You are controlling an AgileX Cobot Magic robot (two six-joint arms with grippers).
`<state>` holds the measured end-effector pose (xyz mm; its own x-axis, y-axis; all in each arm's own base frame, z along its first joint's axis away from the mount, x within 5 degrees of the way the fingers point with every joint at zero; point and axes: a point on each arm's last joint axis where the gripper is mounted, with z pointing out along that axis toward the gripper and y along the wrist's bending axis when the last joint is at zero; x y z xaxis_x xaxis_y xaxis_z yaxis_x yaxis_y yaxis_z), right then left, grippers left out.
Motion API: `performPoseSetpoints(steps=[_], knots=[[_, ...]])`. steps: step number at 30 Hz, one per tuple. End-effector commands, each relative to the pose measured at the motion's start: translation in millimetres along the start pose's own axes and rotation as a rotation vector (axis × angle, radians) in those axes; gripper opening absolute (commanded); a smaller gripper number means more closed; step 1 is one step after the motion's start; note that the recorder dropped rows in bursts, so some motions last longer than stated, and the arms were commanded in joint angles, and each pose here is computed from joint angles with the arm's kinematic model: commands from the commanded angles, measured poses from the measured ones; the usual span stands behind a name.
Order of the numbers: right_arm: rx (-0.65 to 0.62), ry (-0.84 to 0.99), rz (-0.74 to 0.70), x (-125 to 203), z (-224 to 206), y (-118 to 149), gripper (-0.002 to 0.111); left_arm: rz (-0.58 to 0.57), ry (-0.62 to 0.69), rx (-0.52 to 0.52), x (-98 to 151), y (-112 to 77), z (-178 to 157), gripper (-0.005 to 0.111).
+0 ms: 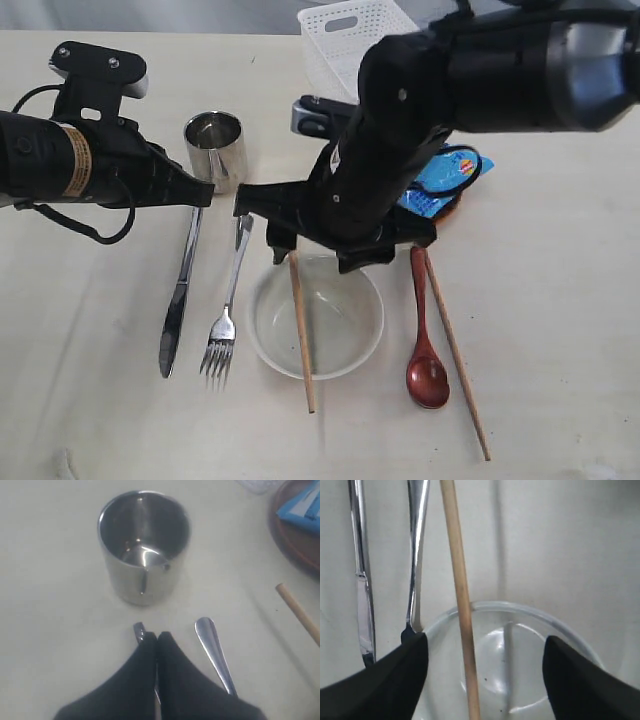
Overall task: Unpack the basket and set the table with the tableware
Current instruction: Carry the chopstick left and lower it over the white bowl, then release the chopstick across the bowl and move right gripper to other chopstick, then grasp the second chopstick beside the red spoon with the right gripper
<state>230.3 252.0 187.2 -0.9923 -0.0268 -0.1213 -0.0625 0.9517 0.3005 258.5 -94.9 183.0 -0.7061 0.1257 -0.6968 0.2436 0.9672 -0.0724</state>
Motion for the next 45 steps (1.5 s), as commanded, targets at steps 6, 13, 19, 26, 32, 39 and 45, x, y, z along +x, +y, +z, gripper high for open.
performPoseSetpoints(steps=[6,13,19,26,32,39,45], knots=[[0.425,-0.067,-0.163,0.0,-68.2,-49.9,0.063,-0.016,-0.003,-0.008,-1.0,1.3,-1.3,0.000],[0.384,-0.069,-0.073,8.6,-27.2,-108.1,0.063,-0.016,0.000,-0.012,-0.8,1.6,-1.3,0.000],[0.318,-0.085,-0.034,26.1,-3.6,-133.4,0.045,-0.020,-0.001,-0.012,-0.8,1.6,-1.3,0.000],[0.249,-0.049,-0.094,40.0,3.9,-118.5,0.049,-0.020,-0.003,-0.008,-1.0,1.3,-1.3,0.000],[0.267,-0.013,-0.096,43.1,17.3,-119.9,0.049,-0.020,-0.003,-0.008,-1.0,1.3,-1.3,0.000],[0.299,0.033,-0.094,43.9,34.7,-124.7,0.047,-0.020,-0.003,-0.008,-1.0,1.3,-1.3,0.000],[0.298,0.040,-0.059,44.3,37.4,-124.6,0.005,-0.020,-0.003,-0.008,-1.0,1.3,-1.3,0.000]])
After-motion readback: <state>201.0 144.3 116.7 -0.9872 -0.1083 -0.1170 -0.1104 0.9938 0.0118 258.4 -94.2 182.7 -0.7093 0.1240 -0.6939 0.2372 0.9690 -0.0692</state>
